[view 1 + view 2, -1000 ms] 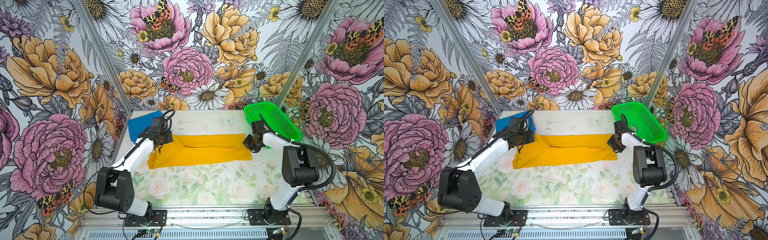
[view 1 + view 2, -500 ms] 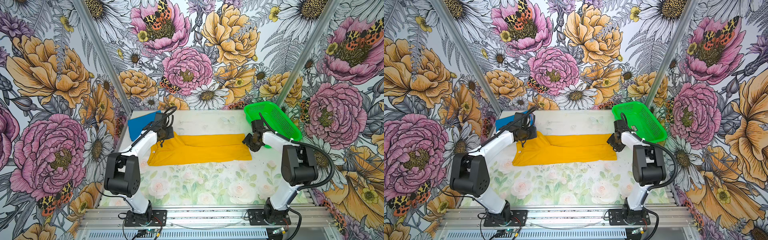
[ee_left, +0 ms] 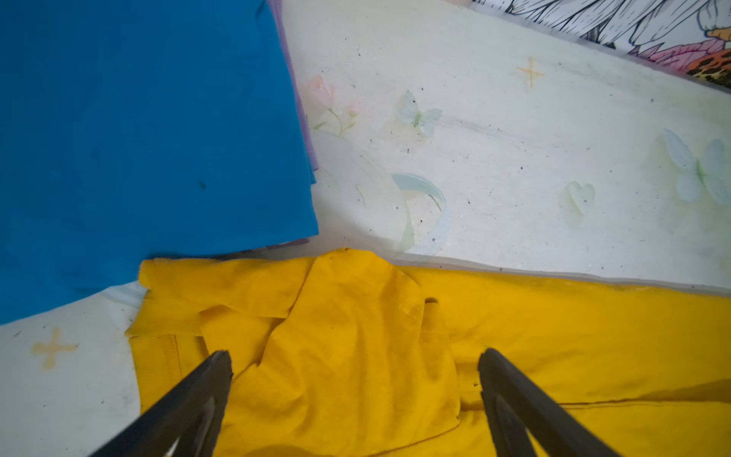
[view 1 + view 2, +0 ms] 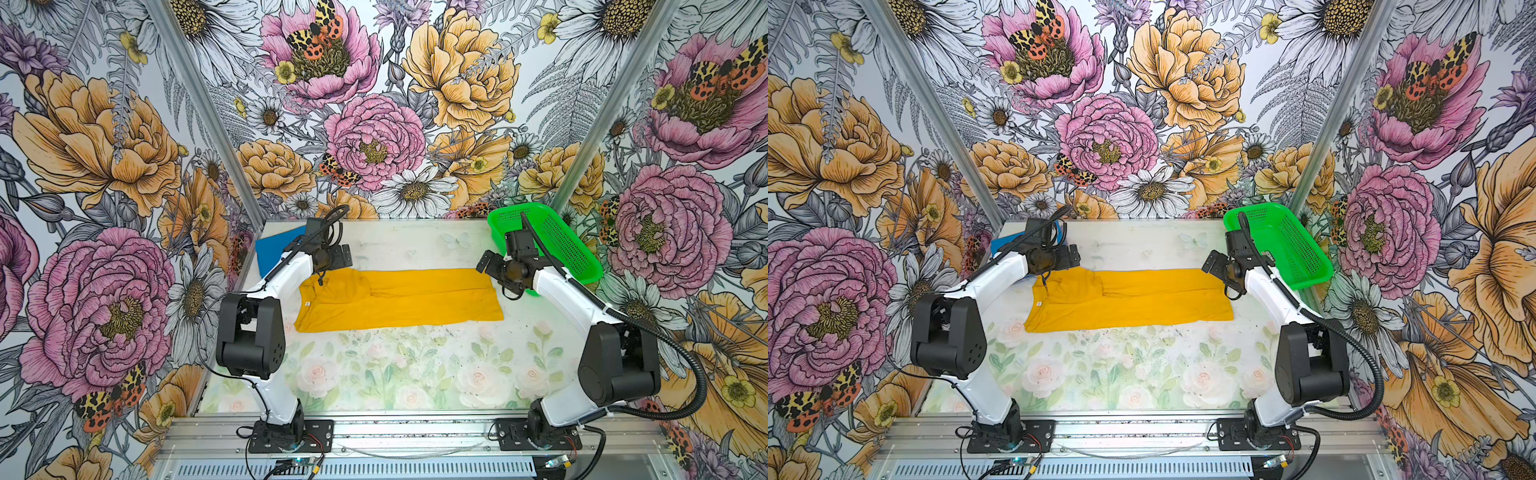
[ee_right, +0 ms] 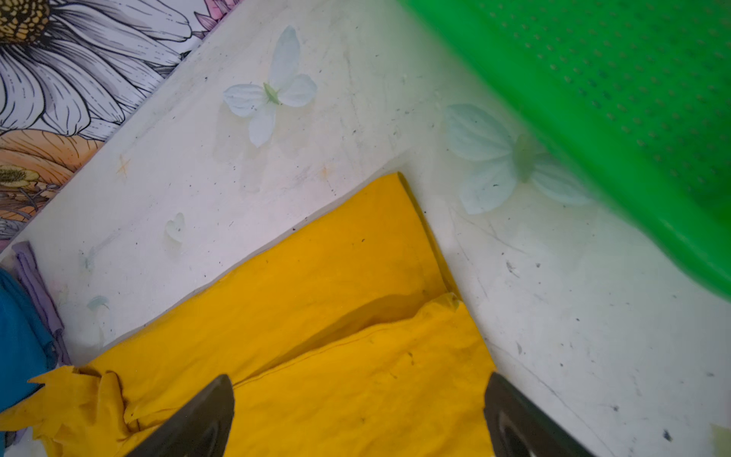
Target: Fold and stack the t-shirts
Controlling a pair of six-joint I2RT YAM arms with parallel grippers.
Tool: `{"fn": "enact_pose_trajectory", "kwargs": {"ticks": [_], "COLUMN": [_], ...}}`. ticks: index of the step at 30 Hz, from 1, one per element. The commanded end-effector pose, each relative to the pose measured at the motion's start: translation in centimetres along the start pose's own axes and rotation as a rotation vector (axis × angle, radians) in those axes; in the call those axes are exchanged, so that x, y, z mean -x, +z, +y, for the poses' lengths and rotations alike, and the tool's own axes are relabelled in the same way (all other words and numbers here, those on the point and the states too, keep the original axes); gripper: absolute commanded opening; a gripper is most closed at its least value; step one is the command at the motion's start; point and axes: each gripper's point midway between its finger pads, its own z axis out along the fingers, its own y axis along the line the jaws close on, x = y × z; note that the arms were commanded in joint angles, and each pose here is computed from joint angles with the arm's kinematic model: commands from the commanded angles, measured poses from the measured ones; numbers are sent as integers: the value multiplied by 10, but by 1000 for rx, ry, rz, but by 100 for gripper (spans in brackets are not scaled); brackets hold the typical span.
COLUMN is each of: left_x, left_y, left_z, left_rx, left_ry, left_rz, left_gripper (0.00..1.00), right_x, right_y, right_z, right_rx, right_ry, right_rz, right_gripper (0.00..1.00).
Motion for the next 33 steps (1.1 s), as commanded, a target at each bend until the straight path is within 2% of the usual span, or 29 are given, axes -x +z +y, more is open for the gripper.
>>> {"fn": "enact_pose_trajectory", "kwargs": {"ticks": [1,8,11,14,17,23,33], "left_x": [10,-56,-83,-103,-124,-147,-144], "left_y": [-32,-45,-50,-55,-55,-43,-21], "left_z": [15,30,33,38,49,50,40], "left_rx": [17,1,-4,4,36,22,49], "left_ry": [-64,-174,-192,-212,-242,-279,-257], "left_rz": [-72,12,38,48,62,83,107], "left_gripper": [99,99,99,99,99,99,99], "right_x": [-17,-60,-77,-85,-87,-89,-96], "right_y": [-3,31,40,42,40,33,23], "right_z": [25,28,20,1,-26,-63,-112], "right_rx": [76,38,-44,-144,-234,-278,-257], "right_ry": [-134,-286,-381,-410,-372,-271,-118], "right_rz": [37,191,240,252,240,244,275], "right_gripper": [99,99,99,99,100,98,73]}}
